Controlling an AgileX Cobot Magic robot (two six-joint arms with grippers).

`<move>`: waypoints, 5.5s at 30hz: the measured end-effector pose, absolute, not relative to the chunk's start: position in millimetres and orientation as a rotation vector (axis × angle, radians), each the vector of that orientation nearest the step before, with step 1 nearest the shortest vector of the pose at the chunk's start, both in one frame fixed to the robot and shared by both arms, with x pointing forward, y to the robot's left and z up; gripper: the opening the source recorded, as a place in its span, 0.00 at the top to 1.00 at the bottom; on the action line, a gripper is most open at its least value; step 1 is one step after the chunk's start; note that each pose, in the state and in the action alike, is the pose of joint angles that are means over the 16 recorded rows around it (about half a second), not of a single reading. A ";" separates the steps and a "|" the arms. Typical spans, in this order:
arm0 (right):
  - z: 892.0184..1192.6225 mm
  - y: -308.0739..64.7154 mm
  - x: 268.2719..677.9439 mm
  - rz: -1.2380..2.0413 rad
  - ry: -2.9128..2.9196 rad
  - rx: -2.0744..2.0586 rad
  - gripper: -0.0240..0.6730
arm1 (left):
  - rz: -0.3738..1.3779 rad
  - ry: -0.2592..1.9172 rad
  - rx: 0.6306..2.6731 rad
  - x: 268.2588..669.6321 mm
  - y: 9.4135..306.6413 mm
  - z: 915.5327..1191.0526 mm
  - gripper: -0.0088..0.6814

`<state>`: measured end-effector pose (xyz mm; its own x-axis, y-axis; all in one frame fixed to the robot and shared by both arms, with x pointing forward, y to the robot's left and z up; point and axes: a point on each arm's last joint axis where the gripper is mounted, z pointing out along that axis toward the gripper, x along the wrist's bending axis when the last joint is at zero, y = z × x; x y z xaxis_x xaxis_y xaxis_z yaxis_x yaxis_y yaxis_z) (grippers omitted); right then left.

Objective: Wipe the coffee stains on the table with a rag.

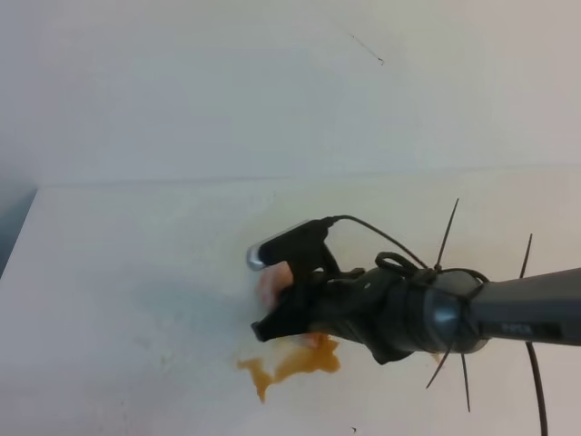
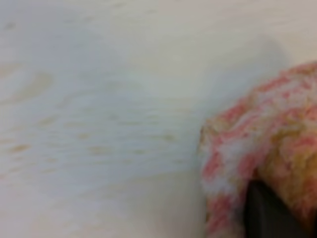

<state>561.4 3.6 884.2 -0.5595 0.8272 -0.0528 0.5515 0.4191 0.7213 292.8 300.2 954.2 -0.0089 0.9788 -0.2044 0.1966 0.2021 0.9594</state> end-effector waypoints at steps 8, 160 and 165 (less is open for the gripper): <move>881.2 -43.1 561.5 0.707 2.126 1.306 0.88 | 0.946 1.434 1.199 292.8 300.2 954.2 0.99; 995.2 -62.8 525.3 1.151 2.068 1.393 0.59 | 0.946 1.434 1.199 292.8 300.2 954.2 0.99; 1065.1 -78.9 502.2 1.272 1.935 1.221 0.74 | 0.946 1.434 1.200 292.9 300.3 954.7 0.99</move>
<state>502.2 -78.9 1065.1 -0.4603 0.8862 0.0530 0.4000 0.1538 0.9035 292.9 300.3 954.7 -0.0091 0.9788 -0.2044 0.1972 0.2022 0.9593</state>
